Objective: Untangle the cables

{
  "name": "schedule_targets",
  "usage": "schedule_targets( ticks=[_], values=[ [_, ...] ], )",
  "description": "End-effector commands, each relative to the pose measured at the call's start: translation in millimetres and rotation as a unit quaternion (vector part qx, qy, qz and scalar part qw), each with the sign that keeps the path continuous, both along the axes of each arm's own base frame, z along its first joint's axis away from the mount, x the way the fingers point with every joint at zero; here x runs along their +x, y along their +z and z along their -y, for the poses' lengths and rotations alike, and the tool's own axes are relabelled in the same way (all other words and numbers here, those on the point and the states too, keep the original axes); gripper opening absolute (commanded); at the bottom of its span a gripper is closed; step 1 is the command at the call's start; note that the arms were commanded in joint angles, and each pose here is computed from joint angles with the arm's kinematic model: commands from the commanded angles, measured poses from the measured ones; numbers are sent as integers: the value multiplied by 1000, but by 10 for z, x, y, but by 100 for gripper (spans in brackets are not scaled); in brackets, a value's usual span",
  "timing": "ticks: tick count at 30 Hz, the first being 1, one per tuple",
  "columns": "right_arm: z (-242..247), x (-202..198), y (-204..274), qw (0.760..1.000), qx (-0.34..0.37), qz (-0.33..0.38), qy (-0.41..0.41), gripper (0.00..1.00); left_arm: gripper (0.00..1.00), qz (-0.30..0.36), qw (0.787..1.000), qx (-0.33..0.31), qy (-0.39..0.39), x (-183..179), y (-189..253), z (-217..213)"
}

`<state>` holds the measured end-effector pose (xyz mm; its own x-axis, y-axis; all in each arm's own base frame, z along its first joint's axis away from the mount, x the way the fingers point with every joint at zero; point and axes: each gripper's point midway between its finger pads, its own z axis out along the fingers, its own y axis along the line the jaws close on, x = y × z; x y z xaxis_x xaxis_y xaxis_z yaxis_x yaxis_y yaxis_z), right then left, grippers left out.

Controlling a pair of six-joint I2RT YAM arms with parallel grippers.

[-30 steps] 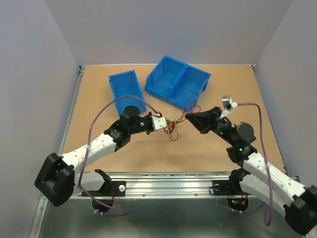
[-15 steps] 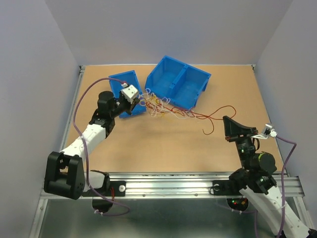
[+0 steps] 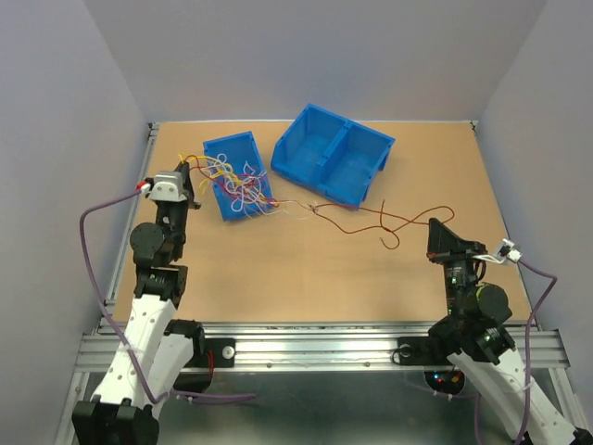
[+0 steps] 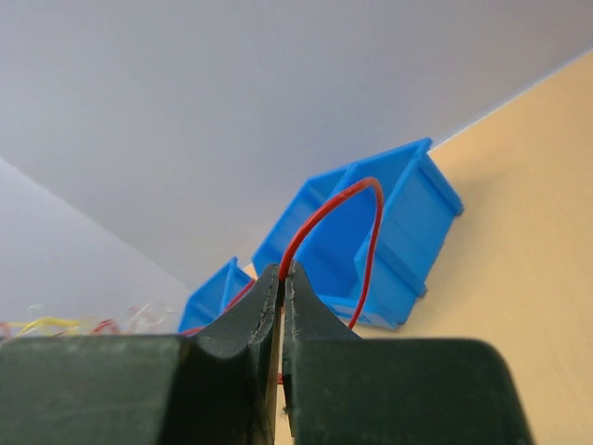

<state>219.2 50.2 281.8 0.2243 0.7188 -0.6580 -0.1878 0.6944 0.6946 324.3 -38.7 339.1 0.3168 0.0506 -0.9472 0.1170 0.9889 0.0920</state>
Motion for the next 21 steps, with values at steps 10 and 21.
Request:
schedule_targets(
  ticks=[10,21],
  values=[
    [-376,18,-29,993,-80,23,79,22,0,142,980,67,-124,-709,482,413],
    [-1538,2,-459,910,-226,21,347,100,0,140,939,146,-277,-982,306,927]
  ],
)
